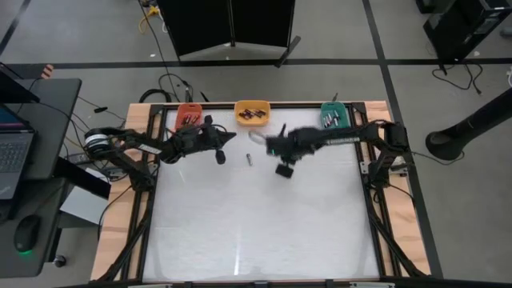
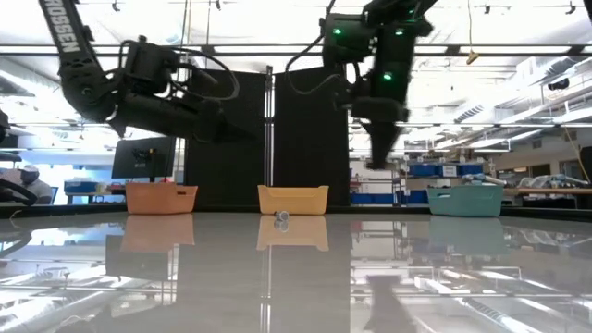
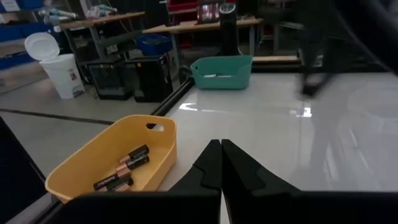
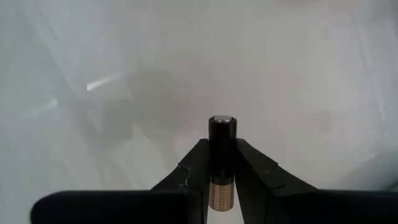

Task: Sort batteries
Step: Put the gold battery into the yellow bin

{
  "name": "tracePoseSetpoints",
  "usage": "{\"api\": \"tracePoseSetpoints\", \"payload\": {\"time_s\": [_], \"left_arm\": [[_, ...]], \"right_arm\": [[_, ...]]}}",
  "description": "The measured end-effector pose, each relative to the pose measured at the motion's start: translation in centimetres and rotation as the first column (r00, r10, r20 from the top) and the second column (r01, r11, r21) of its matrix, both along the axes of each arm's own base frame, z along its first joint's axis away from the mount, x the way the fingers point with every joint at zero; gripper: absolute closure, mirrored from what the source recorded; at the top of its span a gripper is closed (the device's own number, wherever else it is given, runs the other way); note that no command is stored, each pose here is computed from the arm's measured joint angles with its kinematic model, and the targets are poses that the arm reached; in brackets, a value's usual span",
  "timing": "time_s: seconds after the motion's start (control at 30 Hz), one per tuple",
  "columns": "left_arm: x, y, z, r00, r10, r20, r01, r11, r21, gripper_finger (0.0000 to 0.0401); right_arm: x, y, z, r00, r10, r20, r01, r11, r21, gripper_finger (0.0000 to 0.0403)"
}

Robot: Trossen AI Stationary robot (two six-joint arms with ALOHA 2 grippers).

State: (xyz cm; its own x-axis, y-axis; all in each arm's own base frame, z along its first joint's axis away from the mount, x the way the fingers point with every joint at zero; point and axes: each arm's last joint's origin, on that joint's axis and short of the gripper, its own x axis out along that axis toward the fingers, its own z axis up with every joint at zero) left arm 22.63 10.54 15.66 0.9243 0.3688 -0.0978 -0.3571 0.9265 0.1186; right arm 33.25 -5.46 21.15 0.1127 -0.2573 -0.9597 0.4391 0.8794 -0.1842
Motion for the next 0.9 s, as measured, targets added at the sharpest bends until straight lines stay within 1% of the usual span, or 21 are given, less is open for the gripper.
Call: {"api": "tracePoseSetpoints", "payload": {"time_s": [0.1, 0.23, 0.33, 0.4, 0.5, 0.63, 0.73, 0.83, 0.9], "left_arm": [[-0.8, -0.4, 0.2, 1.000, -0.016, 0.015, 0.016, 1.000, 0.005, 0.0395], [-1.5, -0.8, -0.2, 1.000, -0.026, 0.013, 0.026, 1.000, 0.003, 0.0395], [-1.6, -0.8, -0.3, 1.000, -0.027, 0.008, 0.027, 1.000, 0.000, 0.0395], [-1.6, -0.9, -0.4, 1.000, -0.027, 0.009, 0.027, 1.000, 0.001, 0.0395], [-1.6, -0.9, -0.2, 0.999, -0.027, 0.022, 0.026, 1.000, 0.007, 0.0395], [-1.6, -0.8, 0.0, 0.999, -0.028, 0.040, 0.027, 0.999, 0.016, 0.0395], [-1.6, -0.8, 0.1, 0.998, -0.030, 0.049, 0.029, 0.999, 0.021, 0.0395], [-1.6, -0.9, 0.1, 0.998, -0.036, 0.048, 0.035, 0.999, 0.020, 0.0395], [-1.6, -0.9, 0.1, 0.998, -0.037, 0.048, 0.036, 0.999, 0.020, 0.0395]], "right_arm": [[0.7, -3.5, 1.8, 0.996, 0.018, 0.082, -0.014, 0.999, -0.047, 0.0339], [1.1, -7.9, 3.8, 0.979, 0.070, 0.193, -0.044, 0.990, -0.133, 0.0343], [1.1, -10.6, 4.7, 0.966, 0.083, 0.245, -0.046, 0.987, -0.156, 0.0342], [1.4, -12.3, 4.6, 0.968, 0.087, 0.237, -0.048, 0.985, -0.166, 0.0342], [2.7, -14.2, 3.9, 0.972, 0.124, 0.198, -0.090, 0.981, -0.173, 0.0342], [4.9, -16.3, 3.5, 0.963, 0.170, 0.208, -0.142, 0.980, -0.142, 0.0341], [6.4, -17.8, 3.1, 0.960, 0.196, 0.198, -0.169, 0.975, -0.145, 0.0341], [7.5, -19.2, 2.3, 0.960, 0.214, 0.181, -0.188, 0.970, -0.151, 0.0341], [8.1, -19.9, 1.8, 0.959, 0.220, 0.180, -0.197, 0.971, -0.138, 0.0341]]}}
